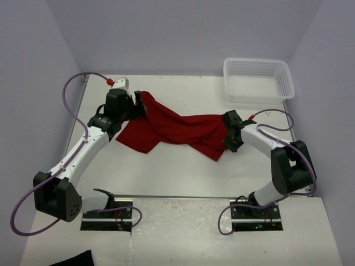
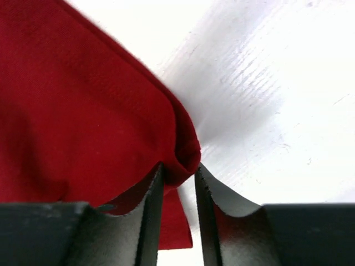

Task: Fold and stack the t-shirts
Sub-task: Flatten out the tshirt

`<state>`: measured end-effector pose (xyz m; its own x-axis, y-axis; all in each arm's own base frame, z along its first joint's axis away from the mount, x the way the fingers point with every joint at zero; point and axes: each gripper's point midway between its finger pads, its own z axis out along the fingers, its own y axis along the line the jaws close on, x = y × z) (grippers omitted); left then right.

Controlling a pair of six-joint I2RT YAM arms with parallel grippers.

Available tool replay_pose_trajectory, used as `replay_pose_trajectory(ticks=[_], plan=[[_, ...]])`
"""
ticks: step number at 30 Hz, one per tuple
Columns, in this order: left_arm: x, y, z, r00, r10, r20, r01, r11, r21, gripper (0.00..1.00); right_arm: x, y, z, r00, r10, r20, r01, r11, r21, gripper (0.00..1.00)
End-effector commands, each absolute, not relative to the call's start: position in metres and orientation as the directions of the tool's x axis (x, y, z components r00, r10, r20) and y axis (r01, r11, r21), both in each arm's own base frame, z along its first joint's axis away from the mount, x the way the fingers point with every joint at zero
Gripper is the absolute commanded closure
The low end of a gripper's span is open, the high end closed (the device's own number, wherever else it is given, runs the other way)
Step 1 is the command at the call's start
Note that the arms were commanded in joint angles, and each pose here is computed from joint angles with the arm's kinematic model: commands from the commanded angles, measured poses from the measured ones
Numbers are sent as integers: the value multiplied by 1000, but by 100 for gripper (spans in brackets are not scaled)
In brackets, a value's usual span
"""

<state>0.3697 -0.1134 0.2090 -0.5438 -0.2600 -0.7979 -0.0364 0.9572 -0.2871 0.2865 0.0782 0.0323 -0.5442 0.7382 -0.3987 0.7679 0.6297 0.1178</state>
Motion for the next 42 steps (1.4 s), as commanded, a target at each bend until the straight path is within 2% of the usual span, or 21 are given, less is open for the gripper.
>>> replay_pose_trajectory(ticks=[1,3,4,7,13,15,19,22,24,27,30,31,33,36,38,42], plan=[[373,-119,245,-466,-261,-846,29,951,-309,14,284,63,32,-503,748,-432,805,588,80,71],[372,-118,252,-456,-262,-850,33,950,-311,13,284,62,29,-499,748,-437,806,586,81,78],[372,-119,252,-457,-262,-850,34,950,-311,13,286,62,30,-487,755,-439,810,579,97,86],[370,-120,255,-455,-257,-852,48,949,-312,13,294,64,32,-488,753,-442,805,584,106,100],[366,-111,221,-521,-246,-817,-23,961,-275,12,319,80,37,-540,707,-456,719,669,187,100],[364,-104,201,-557,-275,-784,-93,958,-270,0,327,89,48,-566,671,-479,658,718,227,100],[350,-81,155,-633,-377,-677,-240,926,-291,0,334,94,68,-596,604,-529,564,784,259,100],[342,-61,137,-619,-500,-605,-304,864,-402,0,337,101,79,-614,577,-539,509,811,289,100],[338,-57,136,-609,-537,-583,-309,838,-449,0,336,107,79,-633,563,-531,474,824,309,100],[333,-48,129,-606,-556,-569,-351,829,-436,0,335,112,75,-659,542,-521,442,840,315,100],[332,-40,119,-607,-570,-553,-392,821,-415,9,332,112,72,-669,529,-522,423,849,318,100],[332,-35,116,-601,-575,-555,-412,818,-402,15,332,113,73,-669,527,-524,418,850,321,100],[333,-28,102,-610,-591,-528,-446,806,-389,19,332,114,77,-671,523,-525,405,852,331,100],[338,-23,89,-624,-599,-502,-475,801,-365,34,330,116,80,-673,515,-531,387,857,341,100],[340,-18,79,-636,-592,-494,-496,805,-326,36,328,116,80,-675,511,-533,380,859,342,100],[351,-14,71,-652,-583,-485,-510,810,-288,34,327,120,81,-678,509,-530,362,859,363,100]])
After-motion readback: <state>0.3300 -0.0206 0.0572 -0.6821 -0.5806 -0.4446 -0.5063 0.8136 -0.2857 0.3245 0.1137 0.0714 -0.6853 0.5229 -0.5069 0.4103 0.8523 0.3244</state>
